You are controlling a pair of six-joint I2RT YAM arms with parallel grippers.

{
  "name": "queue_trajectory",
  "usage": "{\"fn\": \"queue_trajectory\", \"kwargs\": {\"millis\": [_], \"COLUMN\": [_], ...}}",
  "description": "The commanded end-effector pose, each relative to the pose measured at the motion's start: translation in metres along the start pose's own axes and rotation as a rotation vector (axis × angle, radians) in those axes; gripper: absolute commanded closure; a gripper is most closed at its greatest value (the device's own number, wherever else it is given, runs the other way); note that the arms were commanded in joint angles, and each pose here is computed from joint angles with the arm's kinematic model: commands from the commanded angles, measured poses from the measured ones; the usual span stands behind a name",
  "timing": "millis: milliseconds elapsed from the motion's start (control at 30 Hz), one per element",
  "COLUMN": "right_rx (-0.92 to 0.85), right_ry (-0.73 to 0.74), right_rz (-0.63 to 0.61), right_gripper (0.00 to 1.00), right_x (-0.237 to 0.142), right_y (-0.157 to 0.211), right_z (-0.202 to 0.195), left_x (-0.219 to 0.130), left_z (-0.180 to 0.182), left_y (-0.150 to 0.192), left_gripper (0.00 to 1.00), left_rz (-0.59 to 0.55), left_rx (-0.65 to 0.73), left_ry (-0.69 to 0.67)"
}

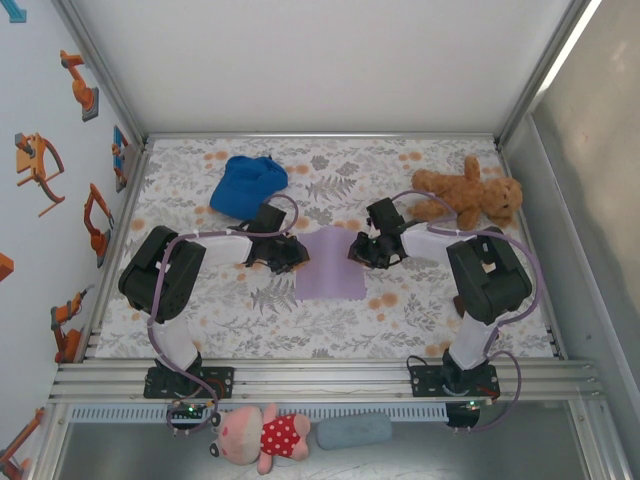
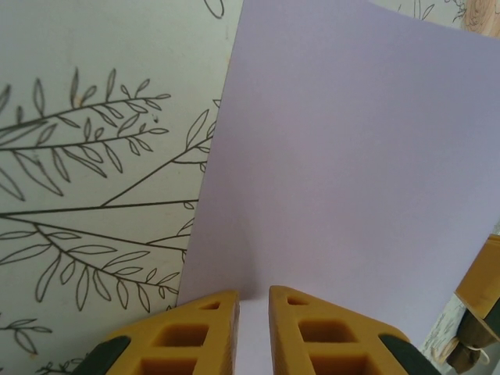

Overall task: Fold a paper plane with a square sheet of paper (pick it up from the middle)
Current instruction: First fold in half a square sheet of paper at the center of the table.

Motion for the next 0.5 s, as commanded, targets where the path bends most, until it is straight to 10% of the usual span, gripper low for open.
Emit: {"fn": "queue_trajectory", "kwargs": {"millis": [0, 467], "right_rx": [0.029, 0.033], "right_ry": [0.004, -0.091], "right_rz": [0.033, 0.068], "right_gripper": [0.79, 0.80], "right_x": [0.010, 0.019], "right_y": [0.007, 0.006], "right_z": [-0.007, 0.010], "left_x": [0.008, -0.001], "left_z": [0.014, -0.005], "left_y": [0.010, 0.001], "left_gripper": [0.80, 0.63], "left_rz": [0.031, -0.047], "left_rx": [-0.042, -0.012], "left_ry": [-0.041, 0.078]}}
Point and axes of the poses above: each hand's point on the last joint's axis, 136 mm out from that joint toward the fingers, its own x axis out along the fingers, its own z axis along the line the jaws close on, y = z × x, the point moved 2 cm from there along -x, back along the fingers, and after that the axes turned 10 degrees about x, right-handed, at the moved point
